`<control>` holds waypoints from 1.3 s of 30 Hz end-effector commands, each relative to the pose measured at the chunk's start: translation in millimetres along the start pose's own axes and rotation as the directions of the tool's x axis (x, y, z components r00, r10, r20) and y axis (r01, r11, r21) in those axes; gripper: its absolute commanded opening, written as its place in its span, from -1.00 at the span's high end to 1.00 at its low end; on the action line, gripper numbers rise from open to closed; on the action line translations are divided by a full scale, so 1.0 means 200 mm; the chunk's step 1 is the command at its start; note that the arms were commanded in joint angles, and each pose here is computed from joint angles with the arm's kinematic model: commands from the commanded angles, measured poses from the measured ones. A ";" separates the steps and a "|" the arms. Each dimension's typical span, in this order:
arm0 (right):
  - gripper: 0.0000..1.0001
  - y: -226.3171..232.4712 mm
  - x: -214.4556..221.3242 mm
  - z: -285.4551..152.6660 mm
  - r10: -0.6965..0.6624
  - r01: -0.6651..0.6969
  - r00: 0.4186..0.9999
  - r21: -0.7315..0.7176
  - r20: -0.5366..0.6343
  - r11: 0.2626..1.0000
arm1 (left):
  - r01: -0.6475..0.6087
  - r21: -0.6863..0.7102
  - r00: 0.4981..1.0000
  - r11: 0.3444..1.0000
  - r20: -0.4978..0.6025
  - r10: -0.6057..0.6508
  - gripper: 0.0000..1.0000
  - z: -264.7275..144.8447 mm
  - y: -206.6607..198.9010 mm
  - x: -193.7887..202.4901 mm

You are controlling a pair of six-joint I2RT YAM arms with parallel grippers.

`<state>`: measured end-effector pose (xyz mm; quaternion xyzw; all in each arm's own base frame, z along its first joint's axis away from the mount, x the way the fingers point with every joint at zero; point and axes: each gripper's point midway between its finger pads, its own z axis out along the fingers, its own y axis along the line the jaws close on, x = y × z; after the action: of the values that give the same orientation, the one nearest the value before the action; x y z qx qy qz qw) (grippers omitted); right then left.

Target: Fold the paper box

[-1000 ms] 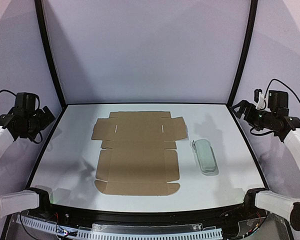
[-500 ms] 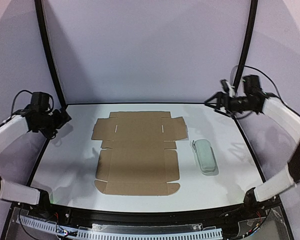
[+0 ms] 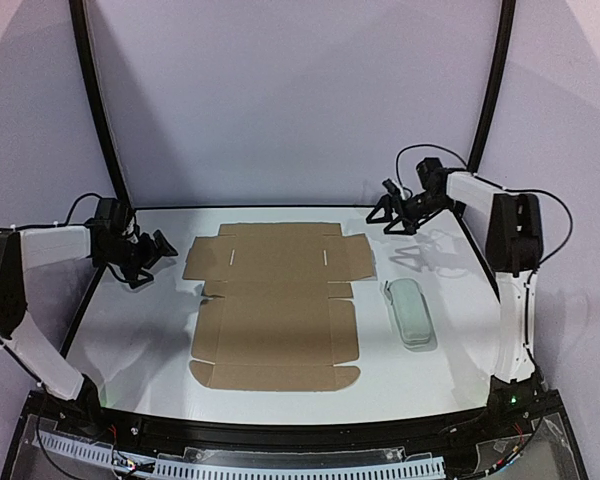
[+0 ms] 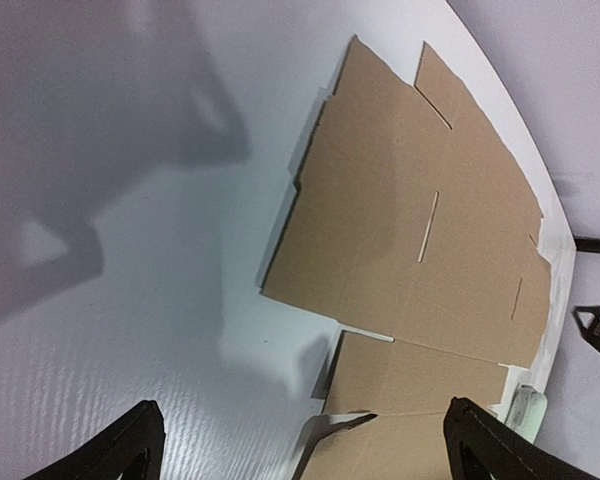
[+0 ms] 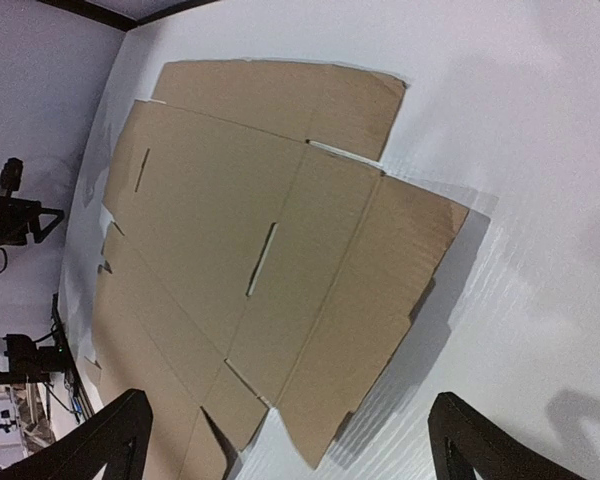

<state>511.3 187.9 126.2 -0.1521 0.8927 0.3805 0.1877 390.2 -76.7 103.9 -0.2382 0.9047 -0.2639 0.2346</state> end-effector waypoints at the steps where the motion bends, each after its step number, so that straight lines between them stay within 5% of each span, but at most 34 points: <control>1: -0.95 -0.08 0.03 0.11 0.107 -0.110 0.993 -0.040 -0.056 0.993 | -0.019 0.102 0.999 0.995 -0.030 0.023 -0.99 0.06 -0.09 0.00; 21: -0.64 -0.11 0.19 0.52 0.247 -0.274 0.955 -0.167 -0.163 0.947 | 0.046 0.106 0.986 0.993 -0.167 -0.028 -0.99 0.34 0.00 0.06; 31: 0.71 0.09 0.07 0.46 0.093 -0.111 0.992 -0.235 -0.083 0.966 | 0.009 0.083 0.987 0.996 -0.163 0.005 -0.99 0.35 0.03 0.07; 35: 1.00 0.24 -0.02 0.33 -0.027 0.029 1.000 -0.295 0.013 0.955 | -0.062 0.057 0.991 0.996 -0.111 0.068 -0.99 0.27 0.01 0.02; 39: 1.00 0.40 -0.09 0.16 -0.166 0.195 0.979 -0.294 0.122 0.936 | -0.146 0.029 0.989 0.989 -0.022 0.147 -0.99 0.12 -0.04 -0.06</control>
<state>500.3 260.6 79.2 -0.1511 0.8475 0.4932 0.1249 416.4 -99.8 54.5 -0.1948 0.9131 -0.3041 0.1894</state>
